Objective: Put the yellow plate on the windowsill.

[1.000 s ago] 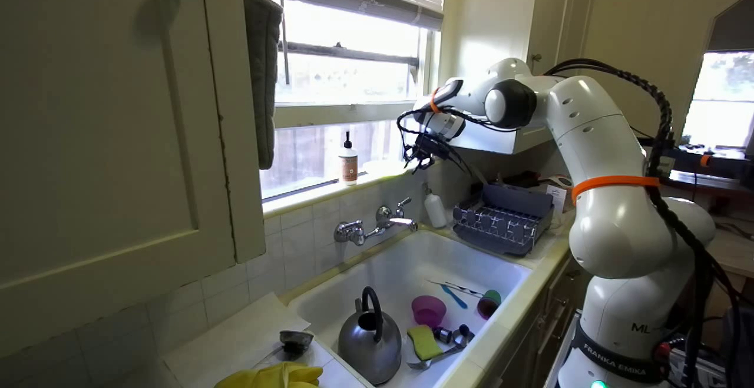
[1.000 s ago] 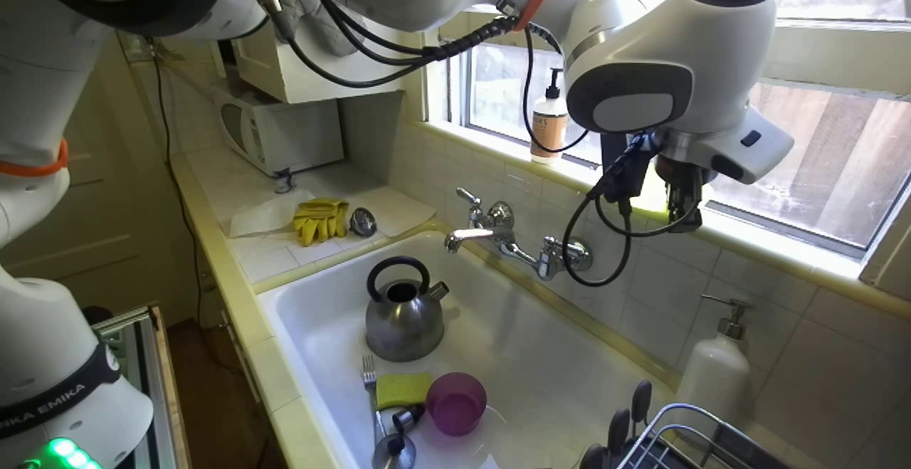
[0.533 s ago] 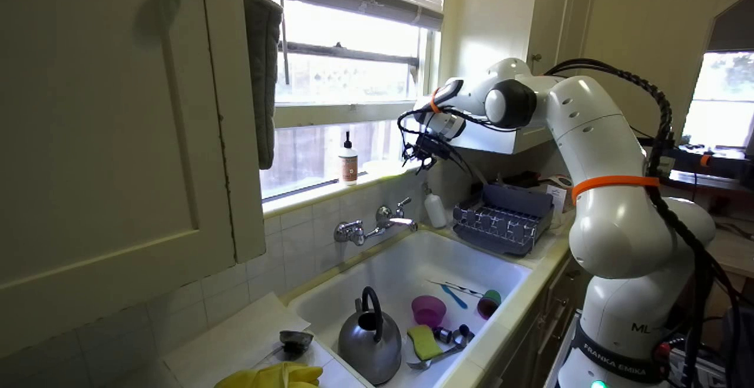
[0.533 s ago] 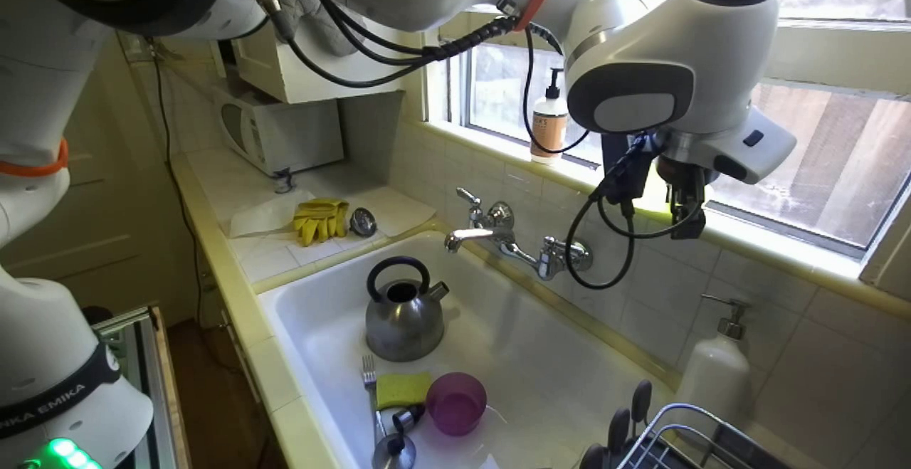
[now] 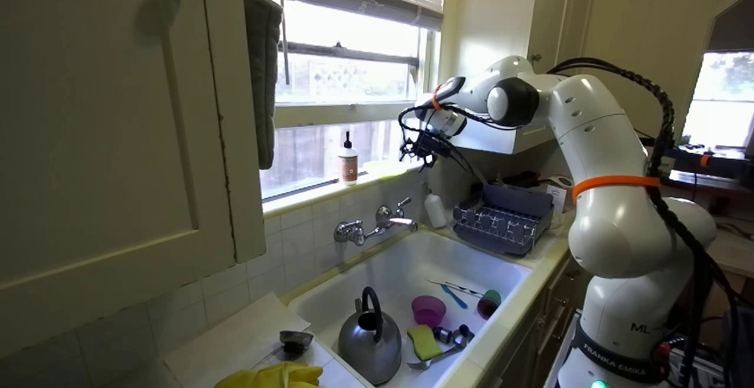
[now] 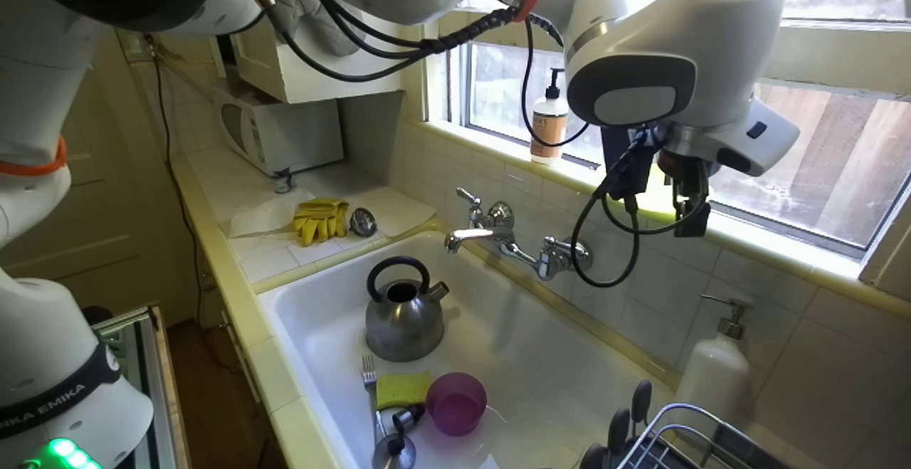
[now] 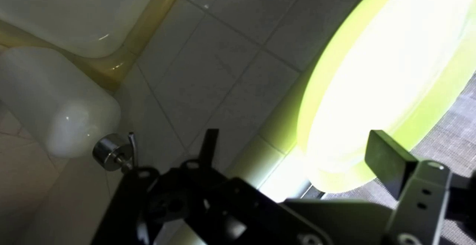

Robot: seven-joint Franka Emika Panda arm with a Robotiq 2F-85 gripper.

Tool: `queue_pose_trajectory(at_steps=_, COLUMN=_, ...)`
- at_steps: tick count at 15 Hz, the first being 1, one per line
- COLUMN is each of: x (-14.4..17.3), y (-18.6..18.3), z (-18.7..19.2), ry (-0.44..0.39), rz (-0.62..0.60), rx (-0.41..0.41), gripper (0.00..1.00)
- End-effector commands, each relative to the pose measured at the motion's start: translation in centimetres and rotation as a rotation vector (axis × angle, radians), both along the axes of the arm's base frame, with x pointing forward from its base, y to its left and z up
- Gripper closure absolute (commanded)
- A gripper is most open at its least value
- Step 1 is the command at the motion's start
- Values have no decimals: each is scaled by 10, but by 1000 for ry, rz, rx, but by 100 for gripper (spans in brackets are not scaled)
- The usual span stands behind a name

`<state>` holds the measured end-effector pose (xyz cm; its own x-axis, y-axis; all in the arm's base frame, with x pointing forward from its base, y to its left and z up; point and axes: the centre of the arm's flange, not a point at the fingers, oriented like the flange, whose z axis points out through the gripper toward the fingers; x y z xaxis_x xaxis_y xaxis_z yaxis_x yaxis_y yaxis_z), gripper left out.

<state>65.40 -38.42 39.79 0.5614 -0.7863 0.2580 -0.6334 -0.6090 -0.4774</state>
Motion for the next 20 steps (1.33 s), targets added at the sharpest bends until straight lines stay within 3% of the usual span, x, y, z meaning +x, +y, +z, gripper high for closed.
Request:
queue_pose_trajectory(at_steps=1, x=-18, y=2, z=5, ry=-15, rz=57, rx=20, gripper=0)
queue_pose_trajectory(at_steps=9, x=-55, y=3, z=36, ry=-134, rz=282, rx=-68, gripper=0)
queue_pose_trajectory(at_steps=20, x=-103, y=35, z=84, ry=-146, rz=588, rx=-317, gripper=0)
